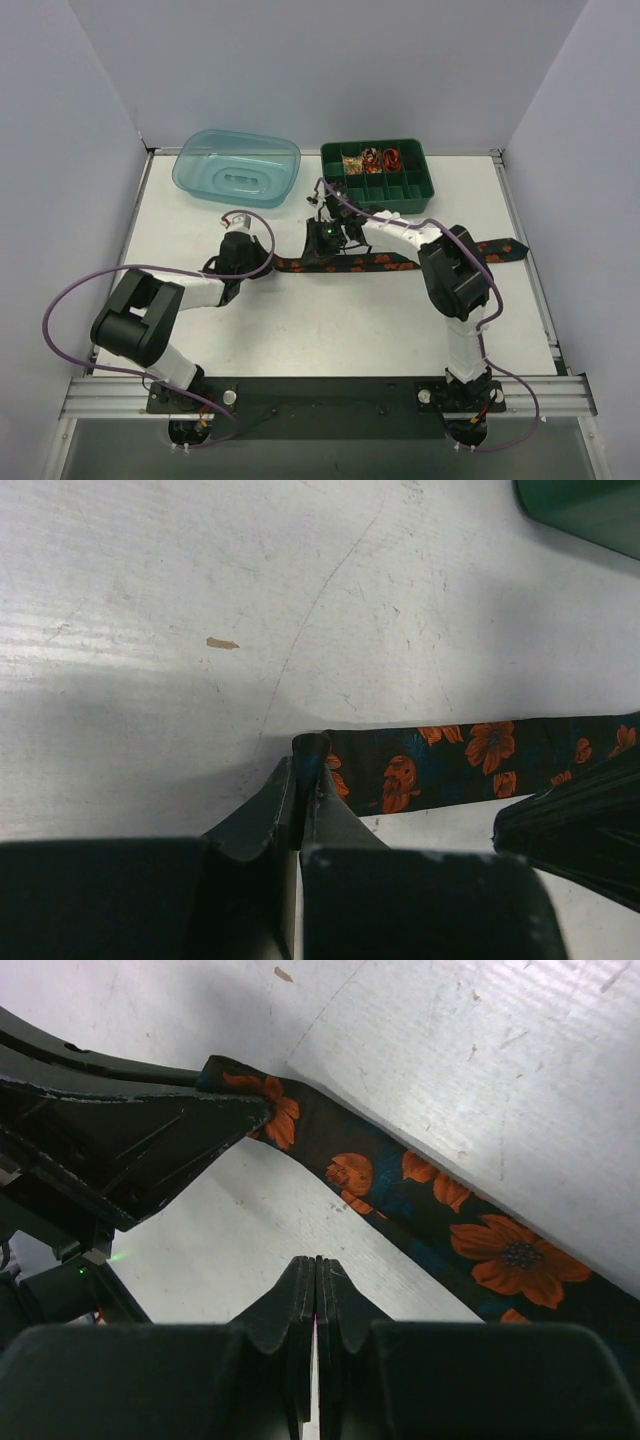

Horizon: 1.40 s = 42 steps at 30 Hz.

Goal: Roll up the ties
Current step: Roll the tie at the center of the board.

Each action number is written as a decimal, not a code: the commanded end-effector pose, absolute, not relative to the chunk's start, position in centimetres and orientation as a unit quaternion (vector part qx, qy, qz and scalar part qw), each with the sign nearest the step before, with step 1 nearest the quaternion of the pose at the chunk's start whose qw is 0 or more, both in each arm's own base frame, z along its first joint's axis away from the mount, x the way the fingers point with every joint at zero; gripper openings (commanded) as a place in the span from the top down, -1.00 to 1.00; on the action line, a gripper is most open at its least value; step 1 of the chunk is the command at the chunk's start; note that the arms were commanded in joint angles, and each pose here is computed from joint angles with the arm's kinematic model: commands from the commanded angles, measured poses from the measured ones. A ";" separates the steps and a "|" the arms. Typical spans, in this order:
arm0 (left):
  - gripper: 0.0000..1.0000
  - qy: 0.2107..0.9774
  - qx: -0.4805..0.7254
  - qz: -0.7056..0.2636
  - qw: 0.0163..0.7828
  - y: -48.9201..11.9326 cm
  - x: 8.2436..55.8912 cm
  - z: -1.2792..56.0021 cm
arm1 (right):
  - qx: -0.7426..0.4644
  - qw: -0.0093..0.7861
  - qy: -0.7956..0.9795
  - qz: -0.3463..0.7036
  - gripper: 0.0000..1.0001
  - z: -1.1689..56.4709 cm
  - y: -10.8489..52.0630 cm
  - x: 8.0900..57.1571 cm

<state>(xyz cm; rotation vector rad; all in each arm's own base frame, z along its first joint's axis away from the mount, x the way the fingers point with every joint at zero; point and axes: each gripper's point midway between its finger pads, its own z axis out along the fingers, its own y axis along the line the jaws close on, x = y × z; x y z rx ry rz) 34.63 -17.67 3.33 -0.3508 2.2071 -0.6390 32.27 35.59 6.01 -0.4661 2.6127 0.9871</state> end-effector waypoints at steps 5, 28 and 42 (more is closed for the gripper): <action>1.00 0.888 -0.103 -0.204 0.400 -17.4 36.0 4.2 | -0.160 0.160 0.888 0.399 1.00 8.4 38.5 32.8; 1.00 0.907 -0.087 -0.137 0.388 -16.0 35.3 4.8 | -0.127 0.156 0.905 0.376 1.00 4.9 39.8 33.9; 1.00 0.903 -0.083 -0.137 0.399 -16.3 35.5 6.8 | -0.143 0.146 0.909 0.364 1.00 2.4 42.7 33.8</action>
